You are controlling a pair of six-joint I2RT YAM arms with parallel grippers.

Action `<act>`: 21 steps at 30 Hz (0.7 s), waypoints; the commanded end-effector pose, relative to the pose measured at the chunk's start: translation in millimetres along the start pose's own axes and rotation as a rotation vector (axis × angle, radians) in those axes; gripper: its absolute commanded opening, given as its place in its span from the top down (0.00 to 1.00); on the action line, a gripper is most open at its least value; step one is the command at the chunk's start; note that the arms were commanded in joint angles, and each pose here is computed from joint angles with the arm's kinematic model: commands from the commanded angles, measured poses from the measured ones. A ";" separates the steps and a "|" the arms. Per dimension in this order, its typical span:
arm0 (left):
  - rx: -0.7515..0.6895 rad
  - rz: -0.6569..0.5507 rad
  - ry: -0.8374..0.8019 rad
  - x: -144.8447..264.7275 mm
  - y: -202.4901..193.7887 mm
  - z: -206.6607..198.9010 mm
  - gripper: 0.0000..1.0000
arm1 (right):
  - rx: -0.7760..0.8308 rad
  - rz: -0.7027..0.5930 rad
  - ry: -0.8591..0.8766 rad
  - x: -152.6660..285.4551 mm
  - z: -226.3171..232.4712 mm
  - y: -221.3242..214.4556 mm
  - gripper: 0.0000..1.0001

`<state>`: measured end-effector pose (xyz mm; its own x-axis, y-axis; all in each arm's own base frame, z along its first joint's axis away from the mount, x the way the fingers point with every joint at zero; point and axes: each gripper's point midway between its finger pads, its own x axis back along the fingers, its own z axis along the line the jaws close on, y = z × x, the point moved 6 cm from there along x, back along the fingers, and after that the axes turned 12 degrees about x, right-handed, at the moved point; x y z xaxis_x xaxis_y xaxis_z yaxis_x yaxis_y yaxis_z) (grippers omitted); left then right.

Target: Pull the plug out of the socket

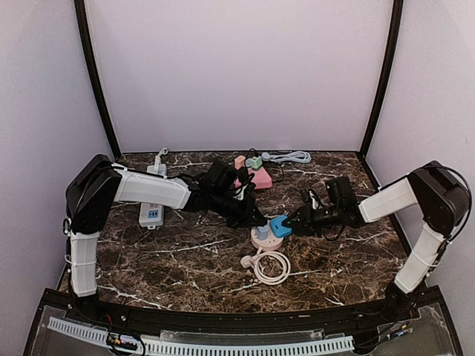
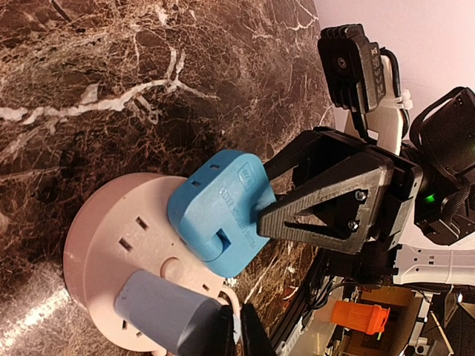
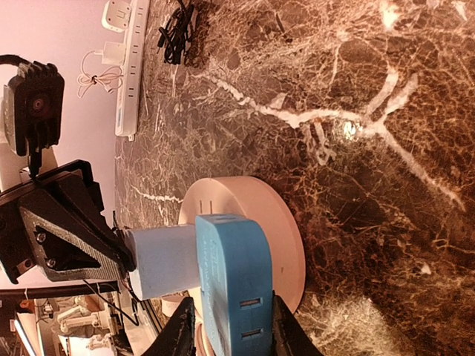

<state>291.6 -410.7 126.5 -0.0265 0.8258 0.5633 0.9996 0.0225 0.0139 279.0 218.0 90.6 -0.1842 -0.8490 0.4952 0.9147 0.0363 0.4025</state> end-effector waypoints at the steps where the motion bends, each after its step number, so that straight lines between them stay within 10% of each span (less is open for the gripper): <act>1: 0.047 0.031 0.100 -7.5 -7.3 24.9 0.95 | 0.019 0.015 0.067 -9.3 11.3 2.7 0.71; 15: 0.076 0.038 0.156 -8.4 -13.8 45.3 1.00 | 0.005 0.017 0.139 -14.2 23.1 2.8 0.62; 21: 0.075 0.047 0.148 -8.7 -16.1 48.1 1.00 | -0.016 0.042 0.144 -22.0 20.7 0.2 0.73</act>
<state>289.4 -407.3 119.9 -0.0225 0.8138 0.5807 0.9996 0.0269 0.0011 274.2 237.6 92.3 -0.1247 -0.8948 0.4288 0.9288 0.0467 0.3676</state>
